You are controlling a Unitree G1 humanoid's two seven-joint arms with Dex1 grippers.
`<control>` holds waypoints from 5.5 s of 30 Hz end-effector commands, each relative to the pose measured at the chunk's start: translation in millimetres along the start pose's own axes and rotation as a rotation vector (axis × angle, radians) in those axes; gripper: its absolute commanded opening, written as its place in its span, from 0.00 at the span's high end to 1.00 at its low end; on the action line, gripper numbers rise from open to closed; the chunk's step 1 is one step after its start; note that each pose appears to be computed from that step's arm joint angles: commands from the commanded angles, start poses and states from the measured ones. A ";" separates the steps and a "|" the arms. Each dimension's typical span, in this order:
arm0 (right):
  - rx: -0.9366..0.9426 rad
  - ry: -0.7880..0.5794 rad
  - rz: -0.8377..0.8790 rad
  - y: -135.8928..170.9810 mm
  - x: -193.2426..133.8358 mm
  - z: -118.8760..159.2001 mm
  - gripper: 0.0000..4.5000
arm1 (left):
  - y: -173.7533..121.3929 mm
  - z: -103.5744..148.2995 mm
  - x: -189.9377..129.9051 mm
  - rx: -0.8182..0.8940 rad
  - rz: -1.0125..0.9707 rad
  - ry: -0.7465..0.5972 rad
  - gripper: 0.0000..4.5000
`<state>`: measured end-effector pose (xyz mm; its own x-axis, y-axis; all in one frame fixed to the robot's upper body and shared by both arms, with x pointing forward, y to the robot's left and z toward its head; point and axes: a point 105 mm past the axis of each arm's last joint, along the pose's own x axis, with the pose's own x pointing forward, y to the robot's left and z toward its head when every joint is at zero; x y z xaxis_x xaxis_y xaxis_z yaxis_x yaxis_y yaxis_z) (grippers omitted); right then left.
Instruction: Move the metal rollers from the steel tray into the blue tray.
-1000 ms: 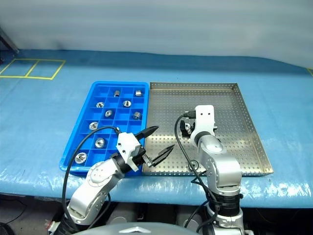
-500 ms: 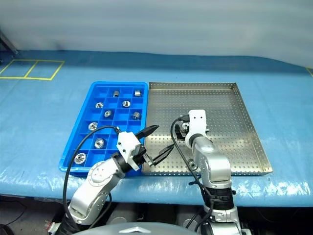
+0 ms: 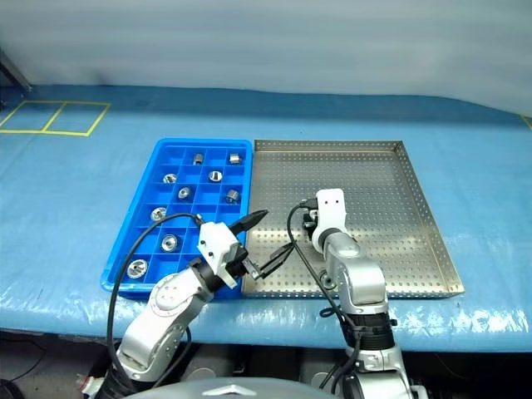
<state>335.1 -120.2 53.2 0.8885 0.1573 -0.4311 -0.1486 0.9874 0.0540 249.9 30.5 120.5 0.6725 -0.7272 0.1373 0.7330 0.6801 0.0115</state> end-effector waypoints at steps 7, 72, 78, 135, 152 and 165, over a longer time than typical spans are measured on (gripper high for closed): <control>-0.116 -0.142 0.168 37.3 -10.7 54.8 0.62 | 27.4 13.5 -11.1 0.063 0.220 -0.059 0.00; -0.175 -0.203 0.413 88.4 -24.7 74.5 0.01 | 56.2 21.0 -36.9 0.142 0.447 -0.070 0.00; -0.179 -0.221 0.309 57.8 -45.8 80.2 0.01 | 50.7 19.6 -21.4 0.148 0.339 -0.064 0.00; 0.148 0.273 0.147 10.6 -104.8 -28.7 0.01 | -11.8 -7.7 -24.8 0.079 -0.355 0.099 0.00; 0.209 0.517 0.151 22.4 -130.5 -37.8 0.01 | -12.5 -6.9 -23.5 0.072 -0.333 0.088 0.00; 0.200 0.628 0.063 5.1 -125.8 -60.5 0.14 | -15.0 -5.3 -21.5 0.067 -0.317 0.075 0.00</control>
<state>205.6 -134.1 63.7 0.5081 0.2398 -0.8273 -0.0649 0.9684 0.2409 230.3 39.9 97.2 0.4357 -0.9001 -0.0058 0.8982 0.4344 0.0674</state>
